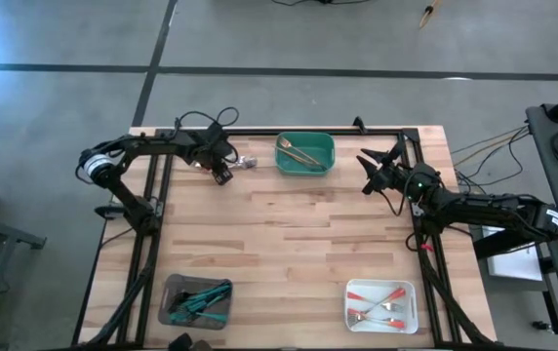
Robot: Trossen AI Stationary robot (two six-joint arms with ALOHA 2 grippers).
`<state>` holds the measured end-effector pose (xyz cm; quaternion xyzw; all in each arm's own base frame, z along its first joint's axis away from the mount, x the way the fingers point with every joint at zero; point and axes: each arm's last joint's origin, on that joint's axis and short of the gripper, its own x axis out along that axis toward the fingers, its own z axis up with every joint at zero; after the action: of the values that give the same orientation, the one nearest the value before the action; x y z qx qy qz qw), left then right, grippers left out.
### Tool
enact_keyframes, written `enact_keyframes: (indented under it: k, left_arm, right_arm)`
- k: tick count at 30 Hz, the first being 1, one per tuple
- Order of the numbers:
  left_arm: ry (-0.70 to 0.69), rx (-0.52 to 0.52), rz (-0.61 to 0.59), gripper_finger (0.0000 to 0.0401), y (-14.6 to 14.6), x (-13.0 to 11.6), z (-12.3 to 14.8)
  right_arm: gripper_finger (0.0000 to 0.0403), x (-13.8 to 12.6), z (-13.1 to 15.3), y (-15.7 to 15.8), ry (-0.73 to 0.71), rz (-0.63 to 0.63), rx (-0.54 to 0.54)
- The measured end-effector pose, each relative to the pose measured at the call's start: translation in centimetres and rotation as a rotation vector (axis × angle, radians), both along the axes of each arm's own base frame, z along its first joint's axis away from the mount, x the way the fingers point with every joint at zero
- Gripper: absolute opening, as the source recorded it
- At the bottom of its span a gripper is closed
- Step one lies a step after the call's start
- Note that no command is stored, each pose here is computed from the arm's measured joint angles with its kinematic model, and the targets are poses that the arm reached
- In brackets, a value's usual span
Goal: Sort silverware by color (type)
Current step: Put the orange fork into the white bin
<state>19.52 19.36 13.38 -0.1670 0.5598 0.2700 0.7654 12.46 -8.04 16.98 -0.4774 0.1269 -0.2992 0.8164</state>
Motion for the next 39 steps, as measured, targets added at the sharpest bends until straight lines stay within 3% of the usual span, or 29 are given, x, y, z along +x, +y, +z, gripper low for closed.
enact_keyframes:
  k: [5,12,19,29,39]
  left_arm:
    - [-0.003,-0.014,0.006,0.0102,-0.1,0.0,0.0]
    - [-0.006,-0.026,0.012,0.0013,-0.2,0.0,0.0]
    - [0.016,-0.048,0.018,0.0012,0.0,0.1,0.9]
    - [-0.016,-0.010,0.010,0.0002,1.5,1.7,4.5]
    - [0.045,-0.060,-0.009,0.0001,1.0,1.1,3.5]
  right_arm:
    - [0.0116,0.0,0.0,0.0,0.001,0.000,0.000]
    - [0.0116,0.0,0.0,0.0,0.001,0.000,0.000]
    - [0.0116,0.0,0.0,0.0,0.001,0.000,0.000]
    - [0.0116,0.0,0.0,0.0,0.002,0.000,0.000]
    - [0.0116,0.0,0.0,0.0,0.001,0.000,0.001]
